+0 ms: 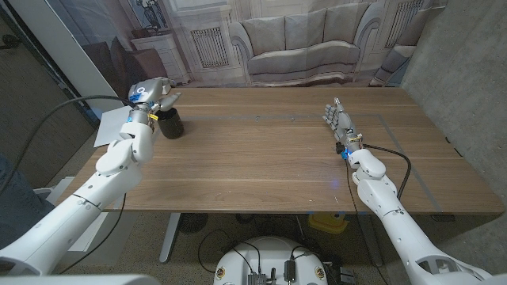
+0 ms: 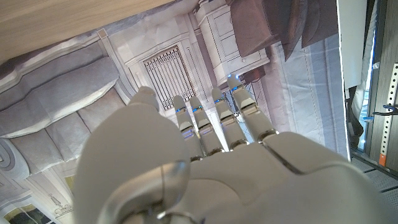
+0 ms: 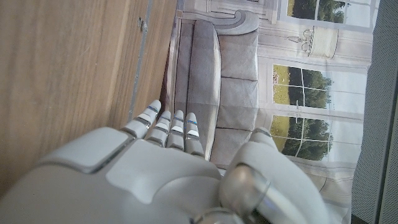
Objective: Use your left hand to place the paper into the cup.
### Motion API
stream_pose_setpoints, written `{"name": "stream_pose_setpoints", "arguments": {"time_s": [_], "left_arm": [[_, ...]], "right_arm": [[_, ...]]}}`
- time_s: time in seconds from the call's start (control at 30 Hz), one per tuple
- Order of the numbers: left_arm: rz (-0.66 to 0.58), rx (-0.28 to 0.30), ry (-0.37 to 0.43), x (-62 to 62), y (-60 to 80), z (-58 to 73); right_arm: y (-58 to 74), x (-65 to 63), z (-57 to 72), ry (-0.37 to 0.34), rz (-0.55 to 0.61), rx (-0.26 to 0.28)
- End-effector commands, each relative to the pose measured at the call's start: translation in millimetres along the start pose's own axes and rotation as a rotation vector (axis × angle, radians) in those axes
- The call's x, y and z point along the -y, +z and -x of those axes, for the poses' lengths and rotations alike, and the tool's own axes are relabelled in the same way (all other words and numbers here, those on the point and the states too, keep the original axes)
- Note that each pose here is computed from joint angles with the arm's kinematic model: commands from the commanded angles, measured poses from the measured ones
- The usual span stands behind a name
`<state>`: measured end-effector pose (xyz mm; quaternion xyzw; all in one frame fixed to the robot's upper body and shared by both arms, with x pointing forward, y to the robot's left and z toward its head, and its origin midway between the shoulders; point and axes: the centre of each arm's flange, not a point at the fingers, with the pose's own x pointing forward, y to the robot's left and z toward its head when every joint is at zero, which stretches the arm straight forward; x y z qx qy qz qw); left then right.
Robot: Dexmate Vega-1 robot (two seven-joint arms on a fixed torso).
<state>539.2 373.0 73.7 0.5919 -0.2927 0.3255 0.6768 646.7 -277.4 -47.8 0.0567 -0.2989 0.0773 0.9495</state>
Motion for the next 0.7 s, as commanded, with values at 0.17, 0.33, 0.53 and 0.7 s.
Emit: {"name": "stream_pose_setpoints", "arguments": {"time_s": [0.17,0.33,0.53,0.7], "left_arm": [[-0.003,-0.004,0.024,-18.3,-1.4,1.1],[-0.009,0.007,0.029,-22.0,-1.9,1.0],[-0.005,0.011,0.036,-25.8,-4.7,1.0],[-0.004,0.011,0.045,-28.0,-5.6,3.6]], "right_arm": [[2.0,-0.9,3.3,-0.002,0.008,0.006],[3.1,-2.4,5.6,-0.008,0.006,0.006],[5.8,-4.7,9.3,-0.005,0.019,0.004],[5.5,-6.7,9.6,-0.005,0.016,0.003]]}}
